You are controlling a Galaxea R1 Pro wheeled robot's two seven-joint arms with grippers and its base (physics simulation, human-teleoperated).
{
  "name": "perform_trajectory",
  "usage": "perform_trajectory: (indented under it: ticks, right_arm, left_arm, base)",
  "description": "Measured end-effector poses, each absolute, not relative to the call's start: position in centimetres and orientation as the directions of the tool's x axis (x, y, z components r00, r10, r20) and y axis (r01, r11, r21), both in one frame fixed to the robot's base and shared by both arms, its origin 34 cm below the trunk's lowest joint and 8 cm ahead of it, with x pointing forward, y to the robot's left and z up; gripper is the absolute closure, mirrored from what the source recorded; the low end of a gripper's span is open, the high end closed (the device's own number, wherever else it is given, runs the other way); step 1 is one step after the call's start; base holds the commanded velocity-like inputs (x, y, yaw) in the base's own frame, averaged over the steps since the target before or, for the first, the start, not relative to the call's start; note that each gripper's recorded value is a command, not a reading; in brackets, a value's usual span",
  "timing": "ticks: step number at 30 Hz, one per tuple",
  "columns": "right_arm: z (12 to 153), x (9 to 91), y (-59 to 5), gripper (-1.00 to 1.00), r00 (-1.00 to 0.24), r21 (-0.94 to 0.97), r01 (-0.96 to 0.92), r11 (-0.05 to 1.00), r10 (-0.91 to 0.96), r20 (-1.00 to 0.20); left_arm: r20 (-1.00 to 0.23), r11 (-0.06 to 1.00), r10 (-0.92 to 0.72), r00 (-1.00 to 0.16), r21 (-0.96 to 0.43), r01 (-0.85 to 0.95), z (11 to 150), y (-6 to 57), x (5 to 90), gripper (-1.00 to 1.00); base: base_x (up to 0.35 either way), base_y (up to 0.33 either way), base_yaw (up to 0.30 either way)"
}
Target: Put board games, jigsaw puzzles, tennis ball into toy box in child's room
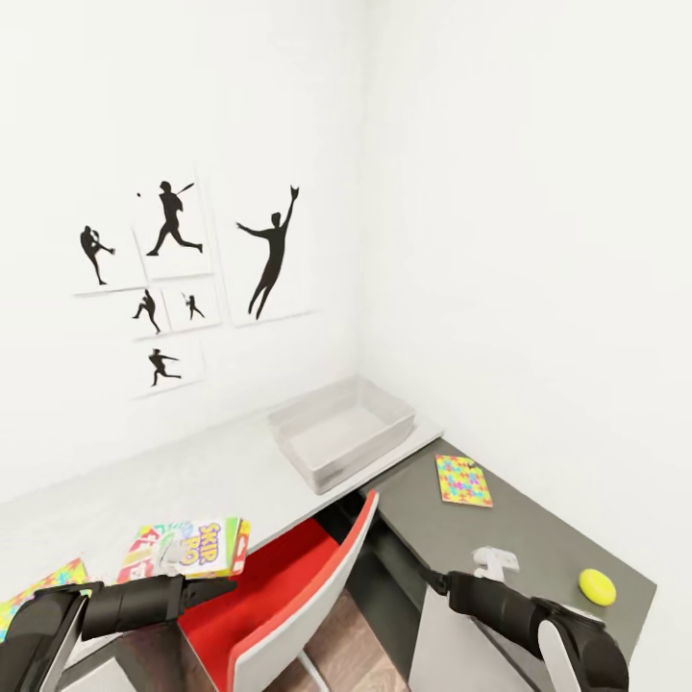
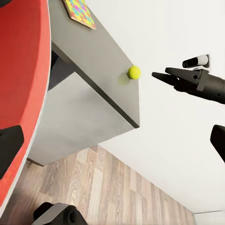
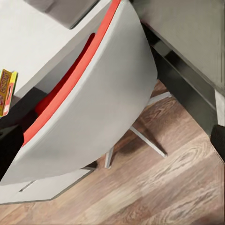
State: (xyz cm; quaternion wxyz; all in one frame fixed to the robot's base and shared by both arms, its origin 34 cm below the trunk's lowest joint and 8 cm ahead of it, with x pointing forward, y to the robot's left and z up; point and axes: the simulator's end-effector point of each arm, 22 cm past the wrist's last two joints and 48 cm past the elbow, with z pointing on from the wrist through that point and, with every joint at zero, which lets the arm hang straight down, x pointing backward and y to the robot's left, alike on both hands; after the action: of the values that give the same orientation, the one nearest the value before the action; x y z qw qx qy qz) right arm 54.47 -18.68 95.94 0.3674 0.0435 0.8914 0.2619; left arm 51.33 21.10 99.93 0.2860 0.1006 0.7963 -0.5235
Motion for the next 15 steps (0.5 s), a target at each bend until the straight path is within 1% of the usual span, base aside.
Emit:
perform_trajectory:
  ticks: [4, 15]
  right_arm:
    - [95.95, 54.49, -18.69, -1.00, -0.726, 0.498, -0.115, 0.859, 0.270, -0.633]
    - [95.96, 54.51, -18.66, -1.00, -0.725, 0.498, -0.116, 0.859, 0.269, -0.634]
  left_arm:
    - [-0.561, 0.432, -0.140, -0.816, -0.776, 0.460, 99.94, 21.11, 51.33, -1.00]
    - [-0.561, 0.432, -0.141, -0.816, -0.776, 0.459, 99.95, 21.14, 51.34, -1.00]
  base:
    - [0.255, 0.080, -0.131]
    - [0.255, 0.011, -0.015]
